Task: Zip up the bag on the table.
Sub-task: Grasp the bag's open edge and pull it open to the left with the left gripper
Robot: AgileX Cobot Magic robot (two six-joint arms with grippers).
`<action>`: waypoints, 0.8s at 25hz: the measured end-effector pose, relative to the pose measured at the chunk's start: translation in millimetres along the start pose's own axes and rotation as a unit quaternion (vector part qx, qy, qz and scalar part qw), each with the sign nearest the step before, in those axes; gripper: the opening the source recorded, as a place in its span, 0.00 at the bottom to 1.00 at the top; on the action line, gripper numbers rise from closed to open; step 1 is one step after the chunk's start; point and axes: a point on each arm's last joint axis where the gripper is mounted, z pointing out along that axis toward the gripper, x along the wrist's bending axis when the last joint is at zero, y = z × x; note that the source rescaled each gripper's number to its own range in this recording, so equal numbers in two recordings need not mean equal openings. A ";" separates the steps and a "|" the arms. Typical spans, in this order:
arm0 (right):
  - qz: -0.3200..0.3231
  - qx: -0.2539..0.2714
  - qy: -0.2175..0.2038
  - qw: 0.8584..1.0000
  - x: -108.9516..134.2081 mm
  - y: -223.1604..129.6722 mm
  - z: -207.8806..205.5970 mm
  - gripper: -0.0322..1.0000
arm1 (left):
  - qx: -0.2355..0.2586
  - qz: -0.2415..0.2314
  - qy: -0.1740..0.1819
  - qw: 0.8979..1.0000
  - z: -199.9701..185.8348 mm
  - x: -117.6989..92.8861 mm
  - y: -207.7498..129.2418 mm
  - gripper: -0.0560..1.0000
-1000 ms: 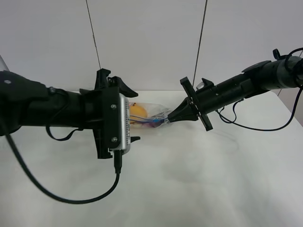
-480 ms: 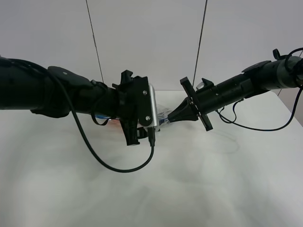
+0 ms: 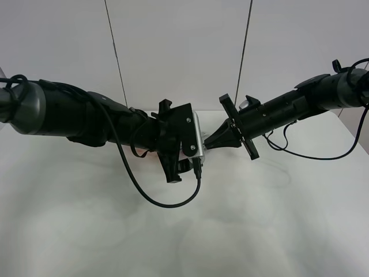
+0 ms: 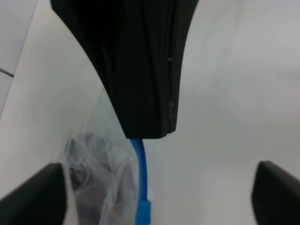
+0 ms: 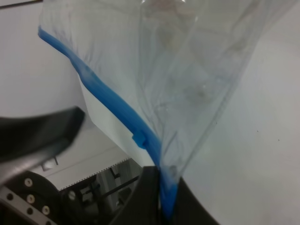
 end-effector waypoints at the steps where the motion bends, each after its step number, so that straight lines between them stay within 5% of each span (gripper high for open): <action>1: 0.000 0.000 0.000 1.000 0.0 0.0 0.0 0.03 | -0.002 -0.001 -0.004 1.000 1.1 -1.1 -0.3 0.82; 10: 0.001 0.000 0.000 1.000 -0.6 0.1 0.4 0.03 | 0.009 -0.005 -0.024 1.000 14.6 -9.2 -8.1 0.41; 20: 0.001 0.000 0.000 1.000 -0.6 0.1 0.4 0.03 | 0.038 -0.004 0.007 0.999 14.6 -3.7 -13.6 0.34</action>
